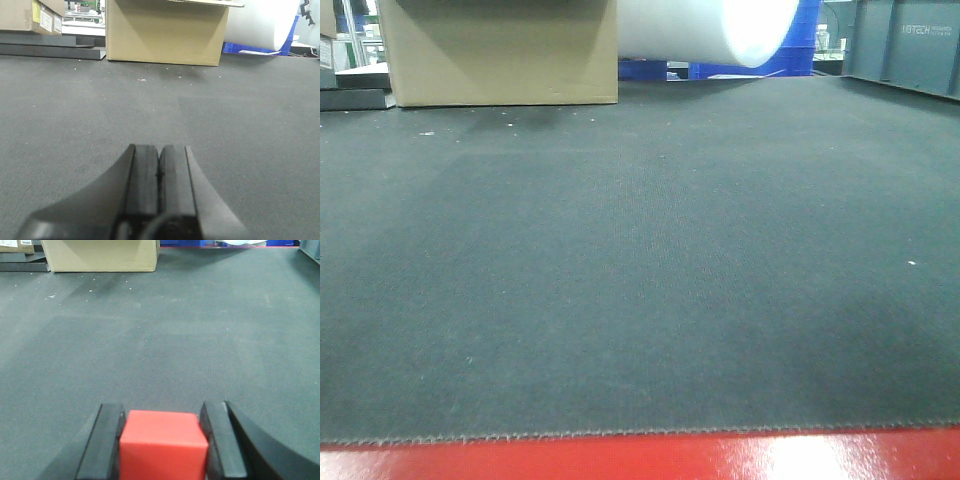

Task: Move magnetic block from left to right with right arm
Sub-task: 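Stop the base at the second table, cube held in right gripper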

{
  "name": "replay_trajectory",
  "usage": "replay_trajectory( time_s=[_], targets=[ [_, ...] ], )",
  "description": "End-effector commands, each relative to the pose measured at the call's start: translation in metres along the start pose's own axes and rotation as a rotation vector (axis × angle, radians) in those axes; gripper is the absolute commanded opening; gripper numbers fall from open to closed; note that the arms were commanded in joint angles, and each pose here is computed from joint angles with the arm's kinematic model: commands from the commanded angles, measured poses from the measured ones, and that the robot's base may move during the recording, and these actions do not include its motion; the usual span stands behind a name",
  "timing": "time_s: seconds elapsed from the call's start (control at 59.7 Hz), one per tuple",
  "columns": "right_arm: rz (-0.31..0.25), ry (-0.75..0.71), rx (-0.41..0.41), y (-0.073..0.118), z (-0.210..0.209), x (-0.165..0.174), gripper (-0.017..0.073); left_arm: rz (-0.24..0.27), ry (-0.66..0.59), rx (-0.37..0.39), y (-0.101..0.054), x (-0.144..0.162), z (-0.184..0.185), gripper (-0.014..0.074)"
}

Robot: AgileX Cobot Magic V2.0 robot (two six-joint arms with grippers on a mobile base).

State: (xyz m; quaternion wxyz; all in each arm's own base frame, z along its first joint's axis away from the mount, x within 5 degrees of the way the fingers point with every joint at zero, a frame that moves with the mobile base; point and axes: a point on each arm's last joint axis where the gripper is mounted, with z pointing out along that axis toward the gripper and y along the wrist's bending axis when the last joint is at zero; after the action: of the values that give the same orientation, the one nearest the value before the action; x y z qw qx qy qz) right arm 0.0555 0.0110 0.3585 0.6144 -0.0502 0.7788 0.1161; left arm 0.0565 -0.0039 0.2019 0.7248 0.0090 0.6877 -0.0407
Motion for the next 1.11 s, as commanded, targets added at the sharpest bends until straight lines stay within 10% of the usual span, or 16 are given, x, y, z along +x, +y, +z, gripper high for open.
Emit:
replay_trajectory(
  time_s=[0.0, 1.089],
  targets=[
    [-0.018, -0.103, -0.014, 0.002, -0.003, -0.015, 0.0120, -0.005, -0.094, 0.007, 0.000, -0.006, -0.001, -0.0116],
    [0.050, -0.091, -0.070, 0.010, 0.012, -0.027, 0.0120, -0.005, -0.094, 0.007, 0.000, -0.006, -0.001, -0.0116]
  ],
)
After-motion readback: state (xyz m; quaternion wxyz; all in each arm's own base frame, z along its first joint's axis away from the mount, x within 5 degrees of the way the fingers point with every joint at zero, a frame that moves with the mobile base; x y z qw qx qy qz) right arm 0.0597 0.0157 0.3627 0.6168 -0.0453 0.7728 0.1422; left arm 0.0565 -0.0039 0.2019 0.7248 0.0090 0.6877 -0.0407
